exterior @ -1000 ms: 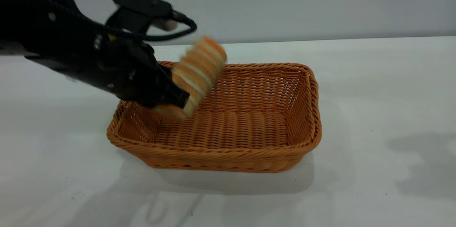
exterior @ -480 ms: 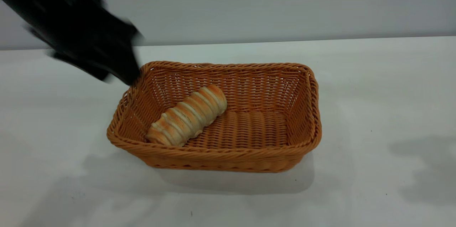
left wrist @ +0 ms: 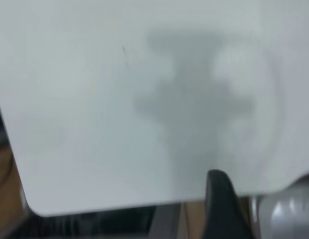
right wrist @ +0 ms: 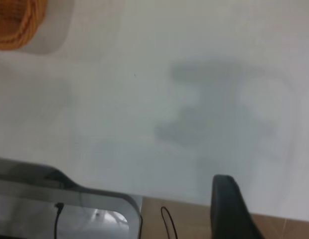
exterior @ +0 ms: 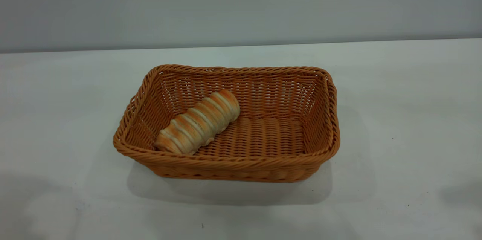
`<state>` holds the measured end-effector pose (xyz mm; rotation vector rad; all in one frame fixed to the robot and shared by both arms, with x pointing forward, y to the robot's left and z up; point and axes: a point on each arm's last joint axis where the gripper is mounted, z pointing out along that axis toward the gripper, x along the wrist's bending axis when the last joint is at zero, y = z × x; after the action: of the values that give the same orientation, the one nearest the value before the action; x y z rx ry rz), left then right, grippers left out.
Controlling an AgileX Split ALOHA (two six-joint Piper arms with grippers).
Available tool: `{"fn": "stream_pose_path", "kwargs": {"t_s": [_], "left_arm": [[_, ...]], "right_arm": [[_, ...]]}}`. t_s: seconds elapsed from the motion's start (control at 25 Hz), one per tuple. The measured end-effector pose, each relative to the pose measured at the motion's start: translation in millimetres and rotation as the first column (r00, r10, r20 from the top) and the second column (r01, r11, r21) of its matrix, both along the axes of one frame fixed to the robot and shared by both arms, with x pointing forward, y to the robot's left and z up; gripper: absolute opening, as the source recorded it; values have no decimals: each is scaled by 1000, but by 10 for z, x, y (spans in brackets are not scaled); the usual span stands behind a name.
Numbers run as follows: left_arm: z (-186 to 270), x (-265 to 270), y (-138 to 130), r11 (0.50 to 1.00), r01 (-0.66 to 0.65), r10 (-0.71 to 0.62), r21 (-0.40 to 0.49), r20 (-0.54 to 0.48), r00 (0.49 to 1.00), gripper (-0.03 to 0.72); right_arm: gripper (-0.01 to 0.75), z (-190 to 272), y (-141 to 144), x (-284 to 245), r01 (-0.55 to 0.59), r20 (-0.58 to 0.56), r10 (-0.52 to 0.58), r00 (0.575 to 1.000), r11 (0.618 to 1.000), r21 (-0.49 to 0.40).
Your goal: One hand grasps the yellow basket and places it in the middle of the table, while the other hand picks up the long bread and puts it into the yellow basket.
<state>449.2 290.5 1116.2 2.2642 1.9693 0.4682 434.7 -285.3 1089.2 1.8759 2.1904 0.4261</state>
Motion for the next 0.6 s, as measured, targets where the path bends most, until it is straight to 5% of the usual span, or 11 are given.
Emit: {"fn": "stream_pose_path", "kwargs": {"t_s": [0.24, 0.6], "left_arm": [[591, -876, 103, 999, 8, 7, -43, 343, 939, 471], [755, -2406, 239, 989, 83, 39, -126, 748, 662, 468]], "right_arm": [[436, 86, -15, -690, -6, 86, 5, 996, 1000, 16], [436, 186, -46, -1538, -41, 380, 35, 924, 999, 7]]}}
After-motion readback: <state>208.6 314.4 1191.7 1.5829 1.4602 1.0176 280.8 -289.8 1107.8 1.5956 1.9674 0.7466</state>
